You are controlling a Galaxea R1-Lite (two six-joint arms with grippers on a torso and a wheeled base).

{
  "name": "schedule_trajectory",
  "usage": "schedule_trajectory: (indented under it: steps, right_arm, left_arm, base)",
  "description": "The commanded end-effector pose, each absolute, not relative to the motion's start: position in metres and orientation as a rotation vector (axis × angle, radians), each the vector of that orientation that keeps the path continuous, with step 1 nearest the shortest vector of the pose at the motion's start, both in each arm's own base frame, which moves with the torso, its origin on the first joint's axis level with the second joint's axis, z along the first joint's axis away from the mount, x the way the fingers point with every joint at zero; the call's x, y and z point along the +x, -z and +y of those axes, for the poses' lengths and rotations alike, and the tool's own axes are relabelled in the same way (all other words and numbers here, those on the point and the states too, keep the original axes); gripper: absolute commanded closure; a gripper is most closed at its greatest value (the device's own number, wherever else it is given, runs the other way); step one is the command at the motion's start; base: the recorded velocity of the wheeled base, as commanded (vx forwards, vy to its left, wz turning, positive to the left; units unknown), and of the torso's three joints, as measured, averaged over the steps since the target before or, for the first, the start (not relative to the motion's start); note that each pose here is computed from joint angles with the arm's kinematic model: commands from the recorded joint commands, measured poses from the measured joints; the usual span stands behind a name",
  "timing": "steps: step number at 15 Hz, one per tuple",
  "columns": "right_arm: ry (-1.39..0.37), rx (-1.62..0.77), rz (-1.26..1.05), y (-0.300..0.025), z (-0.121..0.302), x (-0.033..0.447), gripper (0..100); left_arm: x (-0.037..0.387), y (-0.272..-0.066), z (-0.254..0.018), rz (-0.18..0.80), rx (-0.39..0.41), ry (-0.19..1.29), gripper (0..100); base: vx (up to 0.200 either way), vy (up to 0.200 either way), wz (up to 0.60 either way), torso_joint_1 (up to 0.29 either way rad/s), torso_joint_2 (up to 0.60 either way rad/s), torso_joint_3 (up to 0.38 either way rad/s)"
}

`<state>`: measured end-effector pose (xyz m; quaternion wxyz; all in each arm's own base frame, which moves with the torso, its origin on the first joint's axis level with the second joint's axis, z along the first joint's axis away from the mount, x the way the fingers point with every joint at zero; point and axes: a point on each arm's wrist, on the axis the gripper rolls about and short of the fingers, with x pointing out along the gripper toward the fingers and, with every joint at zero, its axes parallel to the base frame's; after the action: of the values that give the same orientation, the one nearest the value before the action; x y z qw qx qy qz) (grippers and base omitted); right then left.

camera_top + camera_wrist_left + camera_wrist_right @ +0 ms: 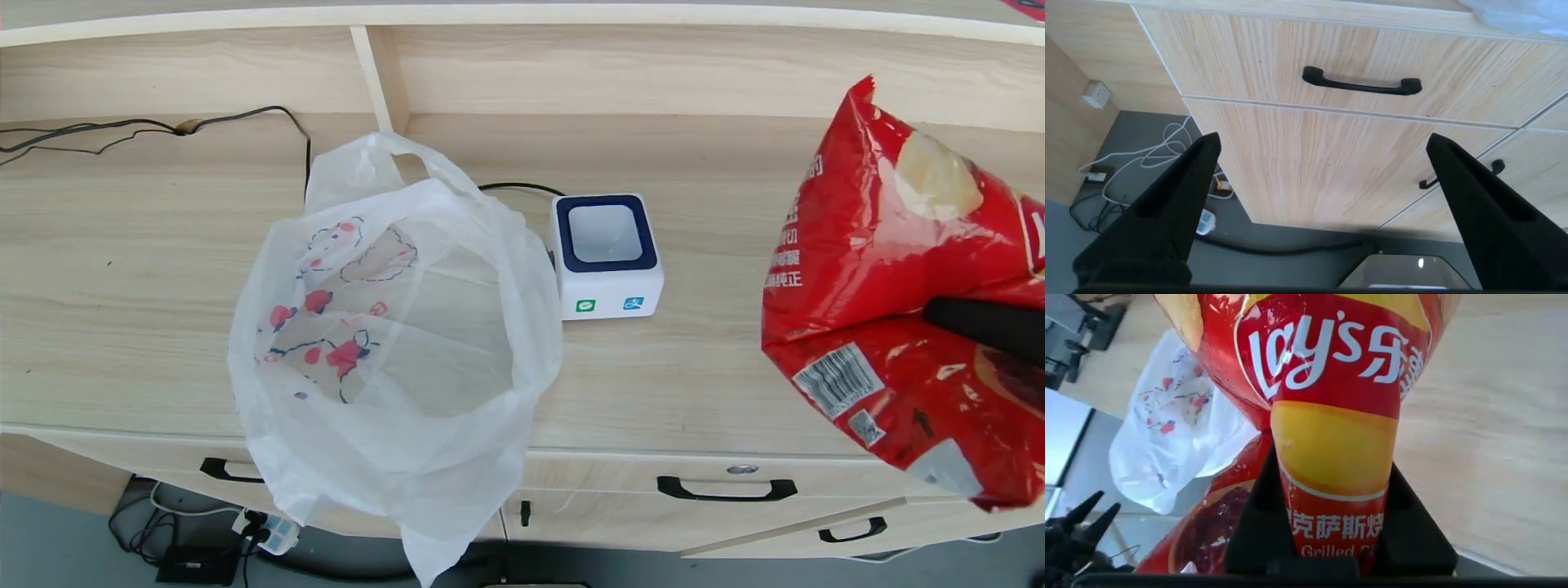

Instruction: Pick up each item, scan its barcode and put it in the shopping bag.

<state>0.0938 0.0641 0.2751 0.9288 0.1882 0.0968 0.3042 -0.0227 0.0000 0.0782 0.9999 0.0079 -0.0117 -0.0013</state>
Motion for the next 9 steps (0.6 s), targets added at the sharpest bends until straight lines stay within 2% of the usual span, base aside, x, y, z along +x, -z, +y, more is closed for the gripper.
schedule_trajectory:
  steps: [1,4,6,9]
  right_arm:
    - [-0.866,0.574,0.26,-0.274,0.066,0.059,100]
    - [-0.937,0.674,0.307,-0.286,0.094,0.075,100]
    - [-1.097,0.787,0.398,-0.289,0.102,0.069,100]
    - [-1.116,0.792,0.474,-0.281,0.113,0.077,100]
  left_arm:
    - [-0.023,-0.078,0.0,-0.023,0.015,0.001,0]
    - [-0.023,-0.078,0.0,-0.023,0.017,0.003,0]
    - [-0.023,-0.078,0.0,-0.023,0.018,0.003,0]
    - [-0.023,-0.078,0.0,-0.023,0.018,0.003,0]
  base:
    - [0.0,0.0,0.0,0.0,0.0,0.0]
    - [0.0,0.0,0.0,0.0,0.0,0.0]
    - [0.0,0.0,0.0,0.0,0.0,0.0]
    - [0.0,0.0,0.0,0.0,0.0,0.0]
